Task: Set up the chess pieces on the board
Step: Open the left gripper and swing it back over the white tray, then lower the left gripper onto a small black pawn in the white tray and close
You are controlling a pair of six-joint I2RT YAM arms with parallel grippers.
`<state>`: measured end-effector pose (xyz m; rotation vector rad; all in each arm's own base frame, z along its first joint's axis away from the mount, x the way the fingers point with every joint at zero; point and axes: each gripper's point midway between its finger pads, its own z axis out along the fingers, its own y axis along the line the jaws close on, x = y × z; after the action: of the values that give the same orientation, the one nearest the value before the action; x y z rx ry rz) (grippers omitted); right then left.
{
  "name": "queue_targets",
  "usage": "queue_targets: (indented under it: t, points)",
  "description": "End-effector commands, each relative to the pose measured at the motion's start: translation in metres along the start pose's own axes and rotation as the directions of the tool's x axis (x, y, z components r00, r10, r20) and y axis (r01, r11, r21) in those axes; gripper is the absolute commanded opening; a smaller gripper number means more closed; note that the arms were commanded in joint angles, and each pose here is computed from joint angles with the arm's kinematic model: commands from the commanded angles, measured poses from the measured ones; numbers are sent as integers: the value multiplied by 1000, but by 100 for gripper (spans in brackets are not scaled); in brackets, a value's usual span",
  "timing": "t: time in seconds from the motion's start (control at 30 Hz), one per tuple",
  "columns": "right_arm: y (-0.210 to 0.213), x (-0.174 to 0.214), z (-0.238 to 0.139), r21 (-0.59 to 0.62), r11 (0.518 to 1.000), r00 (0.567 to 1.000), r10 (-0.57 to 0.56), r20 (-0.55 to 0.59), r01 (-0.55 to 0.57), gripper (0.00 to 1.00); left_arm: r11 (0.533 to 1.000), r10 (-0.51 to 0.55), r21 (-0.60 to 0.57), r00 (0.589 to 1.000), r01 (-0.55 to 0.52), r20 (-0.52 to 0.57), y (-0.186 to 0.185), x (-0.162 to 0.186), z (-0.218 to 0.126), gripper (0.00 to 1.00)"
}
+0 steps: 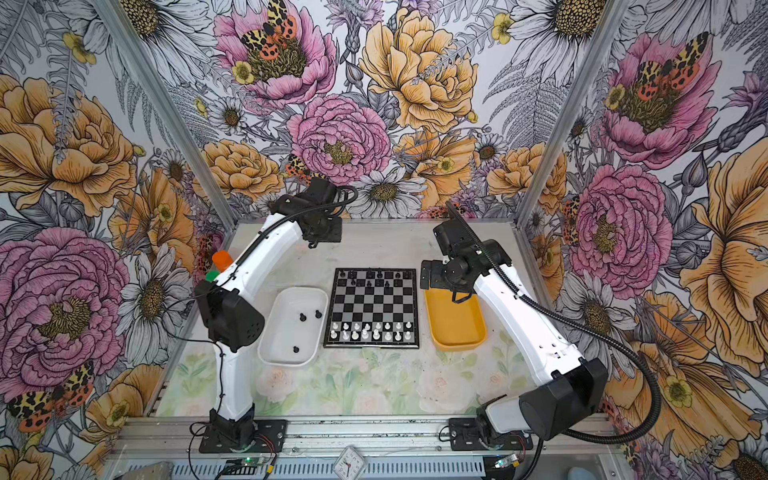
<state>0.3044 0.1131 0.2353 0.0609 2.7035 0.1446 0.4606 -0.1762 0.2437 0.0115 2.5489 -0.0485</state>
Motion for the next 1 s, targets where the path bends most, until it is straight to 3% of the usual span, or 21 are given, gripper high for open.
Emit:
queue_targets:
  t: [0.0,0.23,0.47,0.63,0.97]
  points:
    - [28,-9,1,-44,996,997,-78,17,78,100,993,-47,-110,998,43,-34,36,33,-7,49]
    - [88,1,19,-139,973,982,-189,-18,184,100,969,-231,-104,972,225,-43,92,119,-41,52]
    - [115,4,24,-183,953,968,-250,-26,241,100,948,-316,-85,942,308,-108,104,189,-28,52]
    - [119,6,22,-188,950,966,-258,-23,249,100,943,-333,-55,932,329,-143,98,209,-8,51]
    - [105,14,15,-155,963,974,-225,-12,220,100,961,-277,-58,941,270,-196,86,203,36,47]
